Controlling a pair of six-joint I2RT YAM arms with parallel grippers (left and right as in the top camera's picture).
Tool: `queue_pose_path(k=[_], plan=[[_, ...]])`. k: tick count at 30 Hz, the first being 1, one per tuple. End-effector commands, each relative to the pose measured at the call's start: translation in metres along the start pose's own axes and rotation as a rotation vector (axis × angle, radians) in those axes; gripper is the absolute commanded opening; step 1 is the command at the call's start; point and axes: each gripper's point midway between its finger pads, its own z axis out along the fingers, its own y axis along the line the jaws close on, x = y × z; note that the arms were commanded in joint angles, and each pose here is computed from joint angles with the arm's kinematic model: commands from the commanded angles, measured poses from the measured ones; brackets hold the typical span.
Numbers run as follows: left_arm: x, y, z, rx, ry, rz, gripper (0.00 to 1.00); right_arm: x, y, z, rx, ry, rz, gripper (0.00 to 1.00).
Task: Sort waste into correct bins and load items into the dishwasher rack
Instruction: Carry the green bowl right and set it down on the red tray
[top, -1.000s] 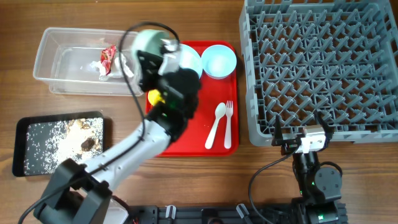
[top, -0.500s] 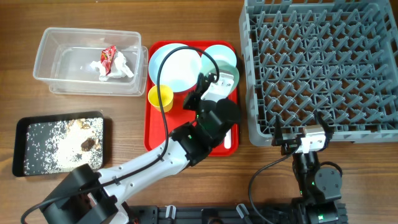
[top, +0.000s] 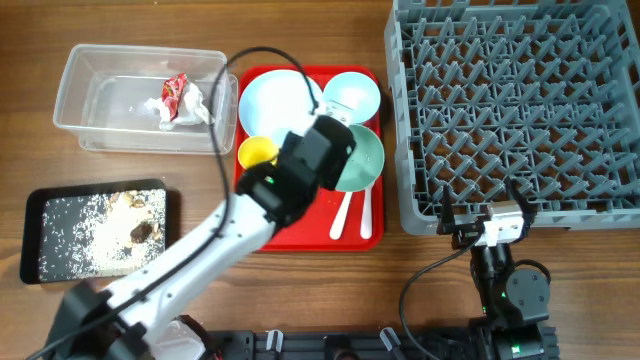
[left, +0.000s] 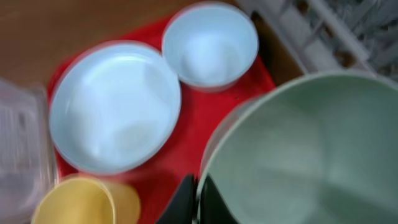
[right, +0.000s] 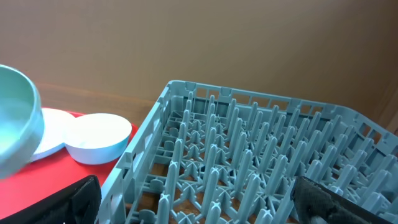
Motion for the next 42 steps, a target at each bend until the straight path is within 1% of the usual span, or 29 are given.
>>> queue_pose_path(k=[1,6,10,14,20,31,34,39,40,42], plan=[[0.012,-0.011,-0.019,0.123,0.086,-0.130,0.04,-0.002,0.003,0.000,-0.015,-0.012,-0.011,1.00],[0.057,0.000,-0.029,0.071,0.271,-0.180,0.04,-0.002,0.003,0.000,-0.015,-0.012,-0.011,1.00],[0.075,0.002,-0.032,0.060,0.343,-0.195,0.04,-0.002,0.003,0.000,-0.015,-0.012,-0.011,1.00],[0.086,0.005,-0.029,0.048,0.367,-0.197,0.04,-0.002,0.003,0.000,-0.015,-0.012,-0.011,1.00],[0.112,0.019,-0.020,0.012,0.421,-0.217,0.04,-0.002,0.003,0.000,-0.016,-0.012,-0.011,1.00],[0.125,0.044,-0.003,-0.029,0.417,-0.296,0.04,-0.002,0.003,0.000,-0.016,-0.012,-0.011,1.00],[0.134,0.046,0.002,-0.032,0.421,-0.307,0.04,-0.002,0.003,0.000,-0.016,-0.012,-0.011,1.00],[0.139,0.046,0.005,-0.034,0.421,-0.307,0.04,-0.002,0.003,0.000,-0.016,-0.012,-0.011,1.00],[0.138,0.046,0.005,-0.033,0.419,-0.308,0.06,-0.002,0.003,0.000,-0.016,-0.012,-0.011,1.00],[0.138,0.046,0.006,-0.033,0.416,-0.308,0.29,-0.002,0.003,0.000,-0.016,-0.012,-0.011,1.00]])
